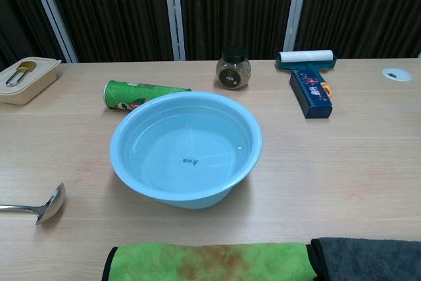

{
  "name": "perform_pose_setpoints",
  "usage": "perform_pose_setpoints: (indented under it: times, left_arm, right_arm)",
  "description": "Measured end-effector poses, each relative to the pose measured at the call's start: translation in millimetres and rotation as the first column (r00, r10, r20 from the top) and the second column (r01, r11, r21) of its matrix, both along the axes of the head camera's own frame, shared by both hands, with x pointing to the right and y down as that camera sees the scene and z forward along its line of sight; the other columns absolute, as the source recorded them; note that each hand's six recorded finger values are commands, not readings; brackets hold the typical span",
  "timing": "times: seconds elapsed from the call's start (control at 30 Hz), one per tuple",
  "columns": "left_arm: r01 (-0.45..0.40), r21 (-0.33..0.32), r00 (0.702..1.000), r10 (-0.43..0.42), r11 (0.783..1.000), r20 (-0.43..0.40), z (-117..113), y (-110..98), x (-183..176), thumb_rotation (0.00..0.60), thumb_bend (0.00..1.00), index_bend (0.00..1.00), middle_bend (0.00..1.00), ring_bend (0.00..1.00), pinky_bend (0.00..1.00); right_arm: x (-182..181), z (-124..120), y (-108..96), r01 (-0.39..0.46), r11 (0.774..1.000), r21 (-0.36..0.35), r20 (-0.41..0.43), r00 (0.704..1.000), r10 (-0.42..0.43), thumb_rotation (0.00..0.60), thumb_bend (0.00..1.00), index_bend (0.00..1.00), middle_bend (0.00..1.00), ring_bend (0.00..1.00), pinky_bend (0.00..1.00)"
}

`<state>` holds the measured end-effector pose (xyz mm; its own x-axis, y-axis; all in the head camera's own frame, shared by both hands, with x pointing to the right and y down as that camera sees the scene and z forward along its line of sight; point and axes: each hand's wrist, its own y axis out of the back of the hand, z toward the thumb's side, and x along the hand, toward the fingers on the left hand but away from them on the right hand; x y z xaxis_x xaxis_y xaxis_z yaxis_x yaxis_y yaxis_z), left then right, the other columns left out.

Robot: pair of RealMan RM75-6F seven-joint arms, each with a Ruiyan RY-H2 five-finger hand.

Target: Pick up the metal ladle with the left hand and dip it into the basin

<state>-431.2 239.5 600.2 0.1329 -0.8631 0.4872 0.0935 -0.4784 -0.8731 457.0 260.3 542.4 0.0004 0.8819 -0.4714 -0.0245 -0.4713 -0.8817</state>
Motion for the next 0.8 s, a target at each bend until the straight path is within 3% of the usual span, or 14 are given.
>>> perform_pose_setpoints:
  times: [0.23,0.43,0.63,0.8]
  left_arm:
    - [0.002,-0.017,1.0,-0.002,1.0,0.008,3,1,-2,0.6,0.23,0.19,0.0,0.0,0.0]
    - [0.008,-0.074,1.0,-0.007,0.997,0.011,8,4,-9,0.6,0.28,0.39,0.0,0.0,0.0]
    - [0.057,-0.164,0.996,-0.044,0.985,0.082,22,1,-37,0.6,0.32,0.46,0.0,0.0,0.0]
    - [0.078,-0.17,0.99,-0.057,0.982,0.126,38,-6,-51,0.6,0.33,0.47,0.0,0.0,0.0]
  right_arm:
    - [-1,-1,0,0.001,1.0,0.004,0.008,1.0,-0.001,0.6,0.0,0.0,0.0,0.0,0.0]
    - [1,-2,0,-0.002,1.0,0.002,0.013,1.0,0.002,0.6,0.0,0.0,0.0,0.0,0.0]
    - [1,-1,-1,-0.006,1.0,0.001,0.011,1.0,0.006,0.6,0.0,0.0,0.0,0.0,0.0]
    - [1,1,-2,-0.007,1.0,-0.002,0.013,1.0,0.007,0.6,0.0,0.0,0.0,0.0,0.0]
